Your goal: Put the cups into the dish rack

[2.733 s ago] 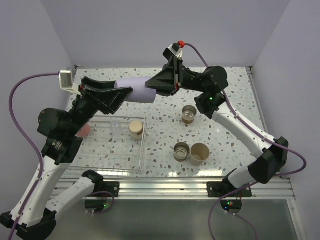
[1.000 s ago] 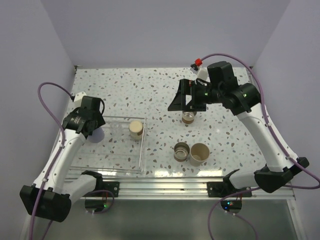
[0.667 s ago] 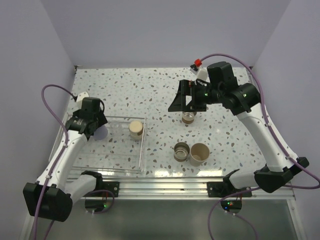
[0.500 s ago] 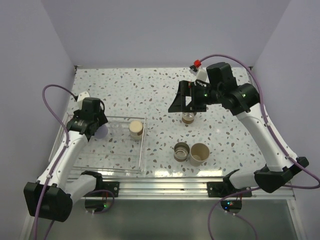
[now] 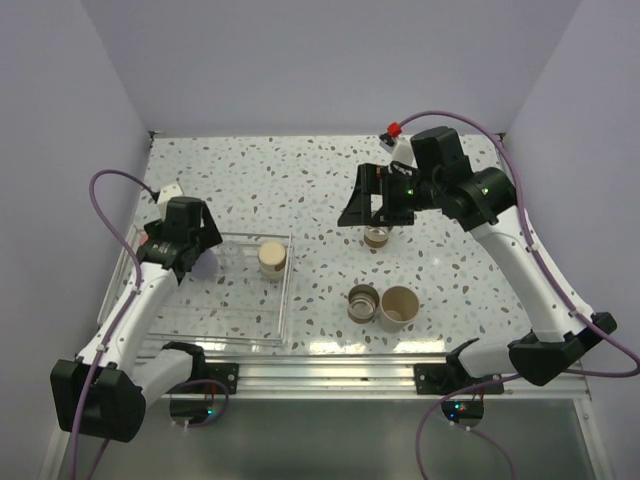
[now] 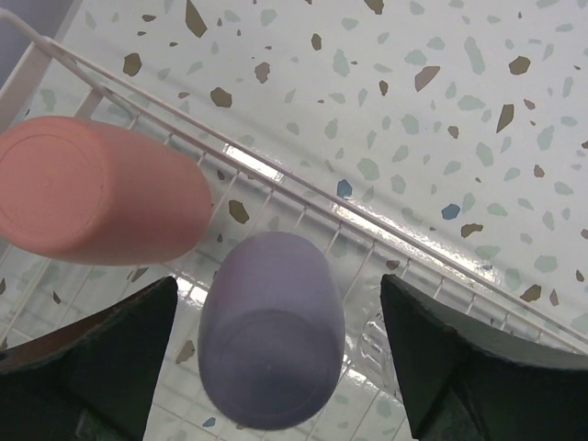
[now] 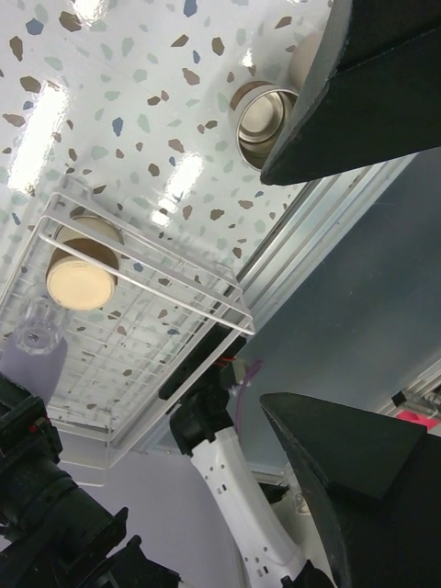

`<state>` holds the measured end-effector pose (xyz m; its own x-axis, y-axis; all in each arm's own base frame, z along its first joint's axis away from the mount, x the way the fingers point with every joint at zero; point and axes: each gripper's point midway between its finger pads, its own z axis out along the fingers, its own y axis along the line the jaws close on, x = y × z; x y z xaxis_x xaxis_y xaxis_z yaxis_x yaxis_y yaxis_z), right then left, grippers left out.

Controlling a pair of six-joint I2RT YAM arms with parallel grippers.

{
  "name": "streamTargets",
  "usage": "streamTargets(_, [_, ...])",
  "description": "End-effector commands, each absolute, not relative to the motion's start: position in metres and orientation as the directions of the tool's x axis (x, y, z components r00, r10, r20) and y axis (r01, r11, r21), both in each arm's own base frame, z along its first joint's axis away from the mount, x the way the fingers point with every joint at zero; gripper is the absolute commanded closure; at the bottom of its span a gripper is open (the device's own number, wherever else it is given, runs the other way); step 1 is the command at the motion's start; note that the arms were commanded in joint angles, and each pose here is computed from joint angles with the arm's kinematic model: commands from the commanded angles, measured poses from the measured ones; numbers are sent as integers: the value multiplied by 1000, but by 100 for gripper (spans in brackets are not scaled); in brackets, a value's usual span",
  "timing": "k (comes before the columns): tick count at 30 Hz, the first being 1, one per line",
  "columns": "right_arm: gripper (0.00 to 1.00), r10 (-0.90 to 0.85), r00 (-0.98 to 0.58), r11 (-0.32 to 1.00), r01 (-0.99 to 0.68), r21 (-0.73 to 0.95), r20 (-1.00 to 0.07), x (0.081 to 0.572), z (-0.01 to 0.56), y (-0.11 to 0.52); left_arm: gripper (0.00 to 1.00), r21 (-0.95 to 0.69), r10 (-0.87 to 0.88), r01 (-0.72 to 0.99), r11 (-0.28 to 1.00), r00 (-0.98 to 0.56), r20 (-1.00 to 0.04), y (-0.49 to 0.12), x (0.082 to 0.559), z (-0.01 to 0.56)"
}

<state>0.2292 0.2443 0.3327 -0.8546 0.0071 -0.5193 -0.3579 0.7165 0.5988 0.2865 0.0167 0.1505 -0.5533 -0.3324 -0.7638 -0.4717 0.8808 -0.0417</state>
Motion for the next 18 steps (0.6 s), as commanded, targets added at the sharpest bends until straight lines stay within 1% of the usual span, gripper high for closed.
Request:
streamTargets(1, [2,1,-856,732,-352,584,-517,227,328,240,5,-54,-326,-472,880,-518,-791,20,296,157])
streamTargets(2, [2,2,-856,734,-350,582,-517,227,327,240,0,-55,-325,-471,880,-515,-793,20,296,158])
streamTargets(10, [2,-5,-853,764,-340,548,-522,235,319,237,0,-80,-328,-466,881,-478,-815,20,295,184])
streamTargets(14, [2,-26,-861,819,-310,484,-507,249,299,230,0,-121,-336,-455,882,-430,-838,18,298,219])
streamTargets(15, [2,-22,-855,852,-287,439,-518,258,295,223,0,-129,-338,-452,883,-419,-843,18,298,226])
streamTargets(16, [2,-23,-871,877,-253,409,-491,264,283,218,0,-134,-339,-447,884,-418,-843,17,297,231])
streamTargets(18, [2,-4,-875,909,-205,362,-485,279,272,207,0,-177,-351,-415,893,-393,-850,11,298,251])
